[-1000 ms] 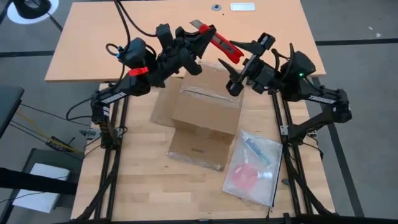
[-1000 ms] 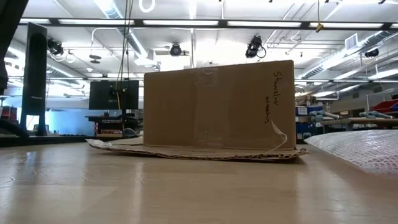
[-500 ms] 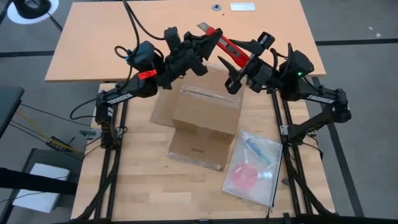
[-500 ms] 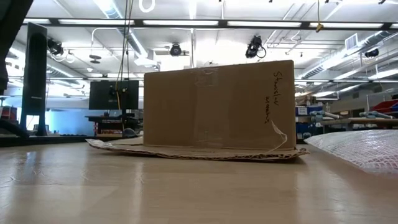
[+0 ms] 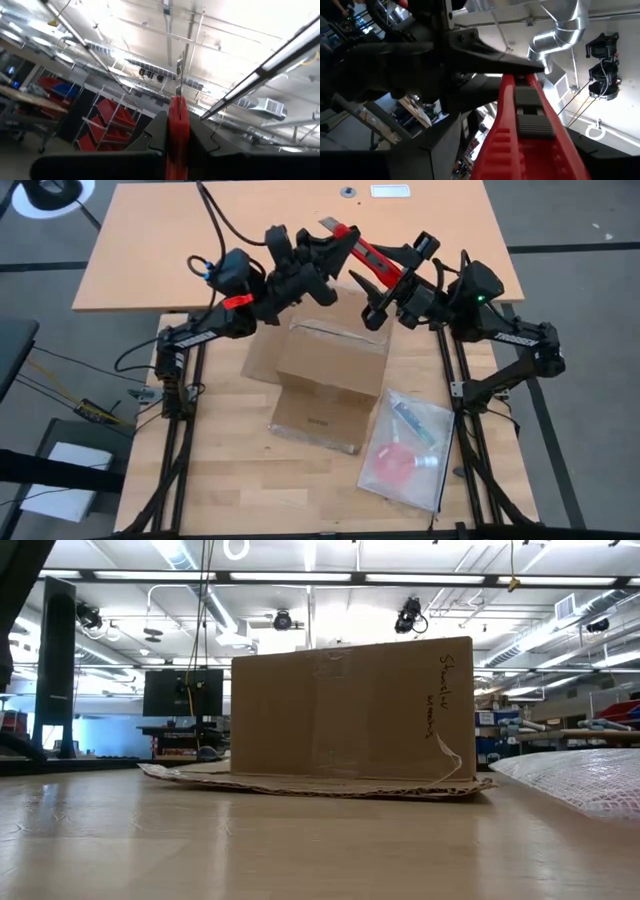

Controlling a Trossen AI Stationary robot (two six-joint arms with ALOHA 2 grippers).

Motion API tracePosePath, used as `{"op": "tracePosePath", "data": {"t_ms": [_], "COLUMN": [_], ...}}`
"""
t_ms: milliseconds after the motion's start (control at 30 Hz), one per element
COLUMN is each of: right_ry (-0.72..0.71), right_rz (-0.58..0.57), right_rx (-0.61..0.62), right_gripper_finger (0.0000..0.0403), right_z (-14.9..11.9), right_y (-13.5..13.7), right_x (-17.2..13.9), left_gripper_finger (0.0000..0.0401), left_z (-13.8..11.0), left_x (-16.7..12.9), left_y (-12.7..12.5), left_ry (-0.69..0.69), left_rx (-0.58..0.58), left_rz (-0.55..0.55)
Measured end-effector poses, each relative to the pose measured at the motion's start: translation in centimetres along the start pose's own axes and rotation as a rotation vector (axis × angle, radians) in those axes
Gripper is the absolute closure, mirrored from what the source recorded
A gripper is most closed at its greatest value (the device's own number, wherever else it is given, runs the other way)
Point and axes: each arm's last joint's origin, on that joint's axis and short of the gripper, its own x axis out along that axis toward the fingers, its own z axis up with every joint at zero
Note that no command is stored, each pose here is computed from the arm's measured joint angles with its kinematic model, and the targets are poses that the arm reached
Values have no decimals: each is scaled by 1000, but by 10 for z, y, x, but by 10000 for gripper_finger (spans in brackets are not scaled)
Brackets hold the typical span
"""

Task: Unpack boxes
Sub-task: Break down cardboard box until it is fully flat

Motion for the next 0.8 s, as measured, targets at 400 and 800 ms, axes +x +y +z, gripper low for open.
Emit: {"op": "tracePosePath", "data": {"t_ms": [400,800], "right_ry": [7,12], "right_rz": [-10,16], "right_rx": [-1,-12], "right_gripper_finger": [159,159], "right_z": [0,-1], "right_y": [-1,2], "right_x": [0,0], "left_gripper_finger": [357,356], "left_z": [-4,-9], "left_x": [-1,-1], "left_y": [-5,-4], "left_ry": [17,74], "left_rx": [-23,9], "left_rz": [-52,-29]}}
